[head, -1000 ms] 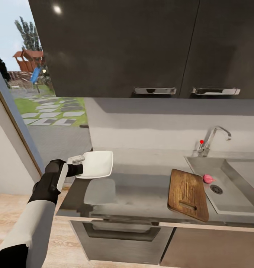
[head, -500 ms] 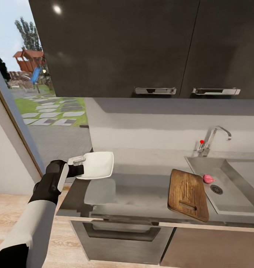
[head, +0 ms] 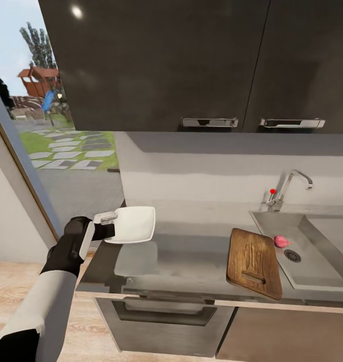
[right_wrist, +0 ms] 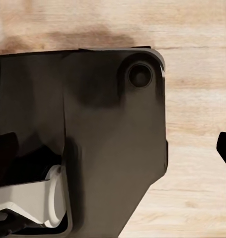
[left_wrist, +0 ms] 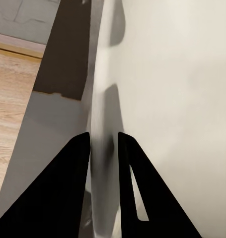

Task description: In the kitchen, take the Vidalia onion out of the sink, dice it on the chopping board with the paring knife, put the diced onion into the bowl on the countertop, then place both the paring knife and the chopping board into the sink.

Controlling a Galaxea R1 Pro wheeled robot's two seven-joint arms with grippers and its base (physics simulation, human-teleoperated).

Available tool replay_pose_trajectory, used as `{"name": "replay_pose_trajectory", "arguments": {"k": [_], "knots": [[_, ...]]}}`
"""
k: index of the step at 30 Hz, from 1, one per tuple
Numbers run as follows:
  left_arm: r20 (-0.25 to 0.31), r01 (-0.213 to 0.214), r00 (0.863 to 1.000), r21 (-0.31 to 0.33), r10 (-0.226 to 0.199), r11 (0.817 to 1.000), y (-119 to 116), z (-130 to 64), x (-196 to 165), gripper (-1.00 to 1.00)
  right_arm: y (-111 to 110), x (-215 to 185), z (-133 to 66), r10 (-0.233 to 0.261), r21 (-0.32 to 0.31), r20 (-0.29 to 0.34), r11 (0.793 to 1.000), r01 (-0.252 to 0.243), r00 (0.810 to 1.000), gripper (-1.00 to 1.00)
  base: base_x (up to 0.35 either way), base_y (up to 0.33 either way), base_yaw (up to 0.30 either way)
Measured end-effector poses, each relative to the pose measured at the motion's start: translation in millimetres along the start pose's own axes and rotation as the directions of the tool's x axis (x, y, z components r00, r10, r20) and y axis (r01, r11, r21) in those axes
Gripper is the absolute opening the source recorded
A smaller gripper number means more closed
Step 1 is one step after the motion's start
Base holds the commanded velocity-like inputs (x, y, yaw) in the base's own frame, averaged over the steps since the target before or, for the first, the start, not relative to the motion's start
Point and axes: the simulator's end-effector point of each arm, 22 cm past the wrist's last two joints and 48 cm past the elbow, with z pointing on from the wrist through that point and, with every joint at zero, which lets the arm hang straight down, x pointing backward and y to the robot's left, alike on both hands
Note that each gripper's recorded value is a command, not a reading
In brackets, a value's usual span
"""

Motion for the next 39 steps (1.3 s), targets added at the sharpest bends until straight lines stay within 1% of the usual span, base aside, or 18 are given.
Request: {"name": "replay_pose_trajectory", "arguments": {"k": [2, 10, 13, 18, 33, 39], "knots": [[-0.002, -0.003, 1.0, -0.001, 0.003, 1.0, 0, 0.8, 1, -1.0, -1, 1, -0.1, 0.009, 0.003, -0.001, 1.0, -0.009, 1.0, 1.0, 0.039, 0.0, 0.0], [-0.022, -0.005, 1.0, -0.001, 0.005, 1.0, 0, 6.8, 8, -1.0, -2, 3, -0.6, 0.015, 0.006, -0.008, 1.0, -0.015, 1.0, 1.0, 0.132, 0.035, 0.0], [-0.038, -0.014, 0.999, -0.001, 0.014, 1.0, -1, 10.6, 14, -1.0, -1, 5, -0.8, 0.015, 0.006, -0.011, 1.0, -0.015, 1.0, 1.0, 0.224, 0.128, 0.0], [-0.046, -0.023, 0.999, -0.002, 0.023, 1.0, -3, 12.8, 17, -1.0, -2, 5, -0.8, 0.015, 0.007, -0.012, 1.0, -0.015, 1.0, 1.0, 0.161, 0.097, 0.0], [-0.049, -0.03, 0.998, -0.003, 0.03, 1.0, -3, 13.6, 18, -1.0, -2, 5, -0.7, 0.016, 0.007, -0.012, 1.0, -0.016, 1.0, 1.0, 0.014, 0.008, 0.0], [-0.054, -0.058, 0.997, -0.001, 0.058, 0.998, -9, 14.2, 20, -1.0, -1, 5, -0.7, 0.016, 0.007, -0.012, 1.0, -0.016, 1.0, 1.0, 0.0, 0.0, 0.0]]}}
